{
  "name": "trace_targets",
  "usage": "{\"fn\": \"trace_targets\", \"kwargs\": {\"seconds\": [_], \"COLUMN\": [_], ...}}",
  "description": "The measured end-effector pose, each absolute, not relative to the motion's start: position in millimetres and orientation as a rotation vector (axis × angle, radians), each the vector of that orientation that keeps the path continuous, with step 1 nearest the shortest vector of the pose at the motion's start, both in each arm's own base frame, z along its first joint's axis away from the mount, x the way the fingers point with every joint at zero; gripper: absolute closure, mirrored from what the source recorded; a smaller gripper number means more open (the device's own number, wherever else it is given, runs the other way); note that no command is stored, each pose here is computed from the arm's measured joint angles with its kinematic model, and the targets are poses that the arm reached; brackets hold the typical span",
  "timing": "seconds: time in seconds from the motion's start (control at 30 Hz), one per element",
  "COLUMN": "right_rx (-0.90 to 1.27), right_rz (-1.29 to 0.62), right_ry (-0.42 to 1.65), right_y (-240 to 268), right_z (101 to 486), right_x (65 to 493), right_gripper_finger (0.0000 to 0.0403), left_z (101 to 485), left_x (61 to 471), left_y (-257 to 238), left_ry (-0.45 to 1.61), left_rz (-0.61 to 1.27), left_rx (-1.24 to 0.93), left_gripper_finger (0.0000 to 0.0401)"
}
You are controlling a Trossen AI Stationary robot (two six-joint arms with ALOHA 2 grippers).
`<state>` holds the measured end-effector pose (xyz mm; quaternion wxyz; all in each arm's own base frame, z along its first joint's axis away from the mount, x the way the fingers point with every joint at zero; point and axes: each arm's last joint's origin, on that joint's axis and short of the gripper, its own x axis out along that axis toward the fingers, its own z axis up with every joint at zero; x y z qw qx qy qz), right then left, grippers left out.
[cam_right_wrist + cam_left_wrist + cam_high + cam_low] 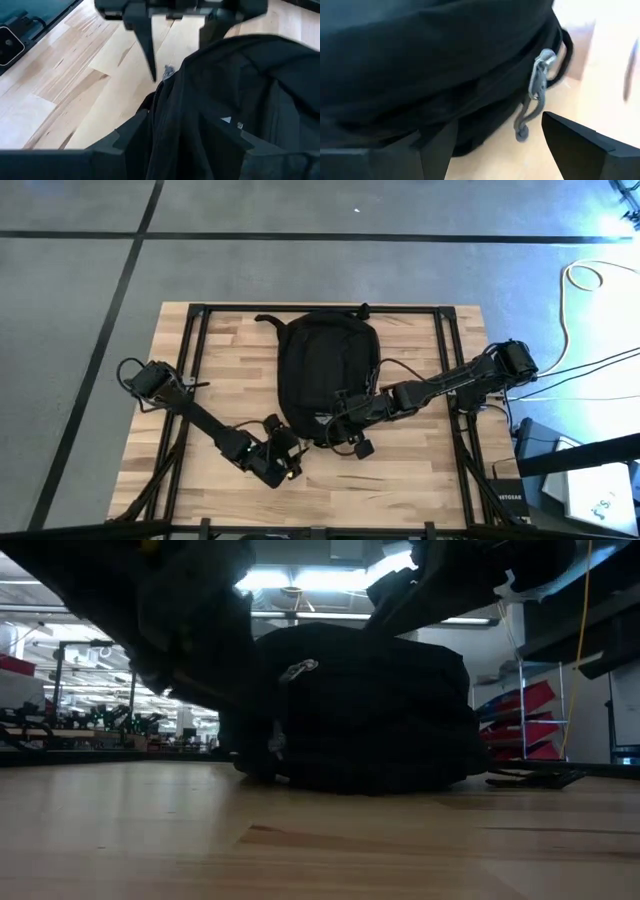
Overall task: Unpack backpack
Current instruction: Open the black backpack
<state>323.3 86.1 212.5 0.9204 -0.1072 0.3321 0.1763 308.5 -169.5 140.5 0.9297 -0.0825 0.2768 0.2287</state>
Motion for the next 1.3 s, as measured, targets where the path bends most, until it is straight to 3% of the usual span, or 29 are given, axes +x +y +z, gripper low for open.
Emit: {"fn": "trace_targets", "kwargs": {"seconds": [0.33,0.67,0.8,1.03,1.1,1.3], "right_rx": [-0.215,-0.216,-0.216,-0.216,-0.213,-0.255], "right_rz": [0.367,0.368,0.367,0.368,0.367,0.290], "right_ry": [0.642,0.643,0.644,0.646,0.673,0.793], "right_y": [87,87,87,87,86,82], "right_z": [216,216,216,215,213,204], "right_x": [326,325,325,325,324,317], "right_gripper_finger": [0.0246,0.0246,0.0246,0.0246,0.0246,0.0246], "left_z": [126,130,130,130,130,130], "left_x": [324,325,325,324,323,322], "left_y": [-163,-156,-155,-158,-160,-162], "left_ry": [0.600,0.479,0.458,0.468,0.472,0.475], "left_rz": [0.412,0.560,0.591,0.570,0.560,0.549], "left_rx": [-0.252,-0.202,-0.161,-0.109,-0.101,-0.101], "left_gripper_finger": [0.0127,0.0131,0.0183,0.0371,0.0388,0.0387]}}
